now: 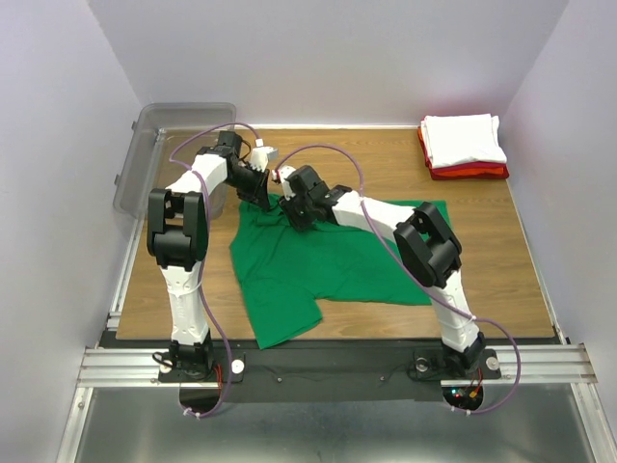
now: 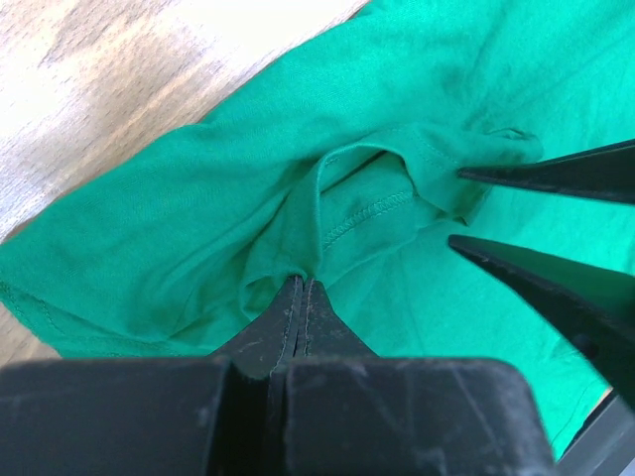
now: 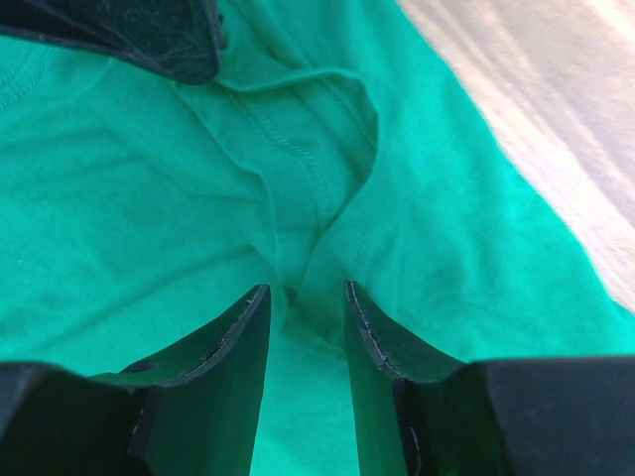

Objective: Fold and stack the t-shirts
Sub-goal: Fold the tshirt

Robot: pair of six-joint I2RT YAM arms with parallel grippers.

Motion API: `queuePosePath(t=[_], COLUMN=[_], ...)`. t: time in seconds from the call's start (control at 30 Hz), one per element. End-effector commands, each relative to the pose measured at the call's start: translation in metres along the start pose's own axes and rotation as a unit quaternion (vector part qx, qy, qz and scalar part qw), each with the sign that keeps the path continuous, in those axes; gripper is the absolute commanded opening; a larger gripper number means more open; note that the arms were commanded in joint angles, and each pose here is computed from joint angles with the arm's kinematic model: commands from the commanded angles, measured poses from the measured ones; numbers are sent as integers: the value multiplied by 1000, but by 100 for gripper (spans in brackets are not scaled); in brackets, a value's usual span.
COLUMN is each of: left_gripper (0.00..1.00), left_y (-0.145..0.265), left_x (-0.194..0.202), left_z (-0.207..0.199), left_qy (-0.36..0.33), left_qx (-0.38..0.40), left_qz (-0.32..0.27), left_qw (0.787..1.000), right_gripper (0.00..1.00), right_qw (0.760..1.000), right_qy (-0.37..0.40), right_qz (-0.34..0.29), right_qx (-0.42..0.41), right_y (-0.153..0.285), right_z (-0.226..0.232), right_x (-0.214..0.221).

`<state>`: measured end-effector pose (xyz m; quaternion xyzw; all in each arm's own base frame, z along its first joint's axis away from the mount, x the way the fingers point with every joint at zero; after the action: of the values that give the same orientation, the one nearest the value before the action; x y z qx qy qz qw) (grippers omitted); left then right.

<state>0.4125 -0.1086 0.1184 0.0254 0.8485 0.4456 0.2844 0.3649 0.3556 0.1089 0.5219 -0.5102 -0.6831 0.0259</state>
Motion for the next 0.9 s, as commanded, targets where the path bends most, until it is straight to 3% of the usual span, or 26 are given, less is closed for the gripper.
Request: queuePosePath(t=[0.0,0.23,0.5,0.87], left_gripper=[0,0,0,0], left_y=[11,12,17,21], left_x=[-11,-12,-11,-11], left_z=[-5,-5,-2,-3], left_qy=[-14,-14,-15,-19], left_qx=[8,6,1,0], left_qz=[-22,-23,-23,-28], left_qw=[1000,1000,1000,999], right_gripper=[39,29,17,27], right_qw=[1000,999,999,999], right_qy=[6,13,12,6], right_qz=[-18,-5,-32,-30], right_qx=[23,30,32,22], right_y=[-8,-11,16,20], right_z=[0,-1,-3,-2], right_x=[-11,-5,-26,-28])
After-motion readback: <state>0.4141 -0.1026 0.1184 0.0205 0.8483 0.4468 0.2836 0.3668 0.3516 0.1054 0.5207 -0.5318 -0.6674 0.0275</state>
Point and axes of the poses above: each gripper's point midway between its finger pads, its own y axis back along the fingers, its own z axis along the line the jaws close on, x = y × z, the point moved 7 cm from there along y, back along the fingers, and after that the axes turned 6 degrees about y, right-handed, at the moved point
